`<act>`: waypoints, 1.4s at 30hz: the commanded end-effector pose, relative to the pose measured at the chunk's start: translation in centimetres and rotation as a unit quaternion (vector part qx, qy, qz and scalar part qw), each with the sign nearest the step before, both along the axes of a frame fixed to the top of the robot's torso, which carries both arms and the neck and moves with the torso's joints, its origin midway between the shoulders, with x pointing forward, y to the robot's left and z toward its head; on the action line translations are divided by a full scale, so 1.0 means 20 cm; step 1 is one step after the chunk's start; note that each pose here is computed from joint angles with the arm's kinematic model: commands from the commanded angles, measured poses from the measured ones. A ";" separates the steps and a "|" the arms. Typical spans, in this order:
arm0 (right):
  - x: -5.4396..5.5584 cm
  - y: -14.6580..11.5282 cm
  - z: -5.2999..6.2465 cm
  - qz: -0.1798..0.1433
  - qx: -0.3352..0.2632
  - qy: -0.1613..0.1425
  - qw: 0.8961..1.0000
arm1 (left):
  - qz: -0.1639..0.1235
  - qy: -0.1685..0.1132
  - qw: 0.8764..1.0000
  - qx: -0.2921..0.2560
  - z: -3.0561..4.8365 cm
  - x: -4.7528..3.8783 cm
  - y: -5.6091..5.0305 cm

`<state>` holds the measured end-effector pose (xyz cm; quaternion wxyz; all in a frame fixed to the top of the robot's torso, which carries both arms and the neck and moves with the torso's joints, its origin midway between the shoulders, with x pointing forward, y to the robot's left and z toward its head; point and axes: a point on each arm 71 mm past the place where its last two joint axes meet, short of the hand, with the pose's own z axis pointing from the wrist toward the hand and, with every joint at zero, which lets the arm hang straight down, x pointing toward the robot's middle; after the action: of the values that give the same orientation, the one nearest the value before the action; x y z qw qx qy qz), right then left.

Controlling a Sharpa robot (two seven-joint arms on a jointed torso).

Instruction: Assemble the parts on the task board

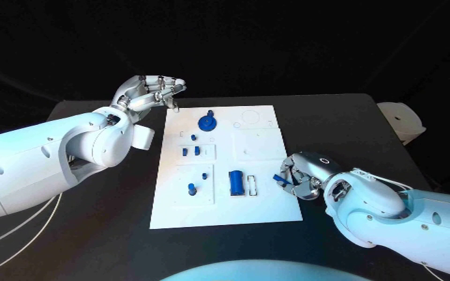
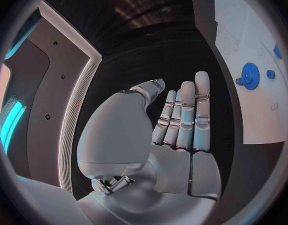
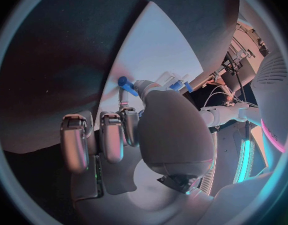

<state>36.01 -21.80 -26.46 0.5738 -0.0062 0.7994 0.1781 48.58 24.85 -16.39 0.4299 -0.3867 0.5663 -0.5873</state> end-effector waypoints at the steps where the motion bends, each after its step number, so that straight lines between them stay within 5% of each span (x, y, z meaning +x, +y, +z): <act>1: -0.03 0.01 -0.02 -0.001 -0.004 0.008 1.000 | -0.005 -0.003 1.000 -0.004 0.007 -0.002 -0.01; 15: -0.04 0.15 0.05 -0.024 0.093 0.028 0.995 | -0.007 -0.003 1.000 -0.004 0.007 -0.001 -0.02; 42: 0.00 0.28 -0.03 -0.002 0.083 0.068 0.994 | -0.011 -0.002 1.000 -0.005 0.007 -0.004 -0.03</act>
<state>36.20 -16.33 -26.72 0.5291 0.0661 0.8087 0.2485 48.56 24.53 -16.39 0.4272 -0.3856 0.5671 -0.5892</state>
